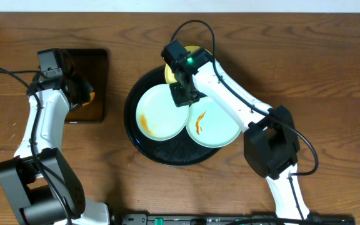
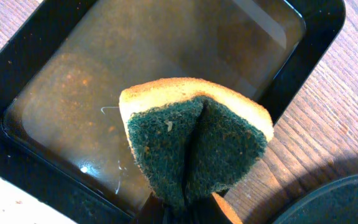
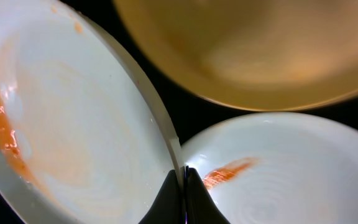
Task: Clean dirty plates on tray and stack at the side
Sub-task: 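Lift the cleaned light-blue plate by its rim with the right gripper and carry it right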
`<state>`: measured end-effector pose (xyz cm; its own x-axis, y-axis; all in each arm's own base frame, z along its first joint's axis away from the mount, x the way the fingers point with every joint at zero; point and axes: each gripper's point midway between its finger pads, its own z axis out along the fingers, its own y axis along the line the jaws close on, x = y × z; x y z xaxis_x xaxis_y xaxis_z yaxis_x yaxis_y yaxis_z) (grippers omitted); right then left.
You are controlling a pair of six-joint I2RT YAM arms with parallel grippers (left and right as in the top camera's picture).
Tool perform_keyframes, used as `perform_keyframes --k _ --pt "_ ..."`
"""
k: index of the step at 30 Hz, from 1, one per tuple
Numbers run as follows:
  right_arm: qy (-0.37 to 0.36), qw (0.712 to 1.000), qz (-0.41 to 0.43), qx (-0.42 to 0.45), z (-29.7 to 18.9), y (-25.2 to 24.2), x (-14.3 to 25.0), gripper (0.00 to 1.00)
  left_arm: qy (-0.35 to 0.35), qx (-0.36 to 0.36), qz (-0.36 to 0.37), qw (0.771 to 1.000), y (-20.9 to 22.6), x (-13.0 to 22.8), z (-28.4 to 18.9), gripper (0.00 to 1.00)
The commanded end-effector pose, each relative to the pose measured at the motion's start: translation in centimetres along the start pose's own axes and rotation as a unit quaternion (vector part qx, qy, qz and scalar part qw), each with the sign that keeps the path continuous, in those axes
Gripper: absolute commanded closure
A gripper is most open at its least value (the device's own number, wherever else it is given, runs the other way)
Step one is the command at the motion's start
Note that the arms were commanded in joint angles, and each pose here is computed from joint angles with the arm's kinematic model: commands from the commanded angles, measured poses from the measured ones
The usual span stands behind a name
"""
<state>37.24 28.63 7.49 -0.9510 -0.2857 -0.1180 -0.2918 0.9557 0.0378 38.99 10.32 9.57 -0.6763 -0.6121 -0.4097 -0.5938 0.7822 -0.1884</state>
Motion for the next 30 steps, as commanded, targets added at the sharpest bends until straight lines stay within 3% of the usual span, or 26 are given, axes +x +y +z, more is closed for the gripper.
perform_keyframes --k 1,7,14,19,25,30 --pt "-0.054 0.998 -0.003 0.045 -3.8 -1.0 -1.6 0.99 -0.004 0.004 0.005 1.000 -0.1 -0.4 -0.2 0.93" --pt "-0.071 0.994 -0.007 0.088 -5.7 -2.5 -2.2 0.99 -0.006 0.005 0.005 1.000 -0.1 -0.5 -0.1 0.93" --pt "-0.103 0.982 -0.081 0.135 -7.5 -2.7 -3.4 0.99 -0.006 0.005 0.005 1.000 -0.1 -0.5 -0.1 0.92" --pt "-0.157 0.945 -0.130 0.256 -10.5 -3.1 -4.6 0.99 -0.005 0.005 0.005 1.000 -0.1 -0.5 -0.1 0.93" --pt "-0.207 0.901 -0.188 0.332 -13.4 -0.5 -4.9 0.99 -0.003 0.003 0.005 1.000 0.0 -0.3 -0.1 0.93" --pt "-0.264 0.845 -0.206 0.416 -16.7 1.5 -5.1 0.99 -0.001 0.002 0.005 1.000 0.0 -0.2 -0.1 0.92"
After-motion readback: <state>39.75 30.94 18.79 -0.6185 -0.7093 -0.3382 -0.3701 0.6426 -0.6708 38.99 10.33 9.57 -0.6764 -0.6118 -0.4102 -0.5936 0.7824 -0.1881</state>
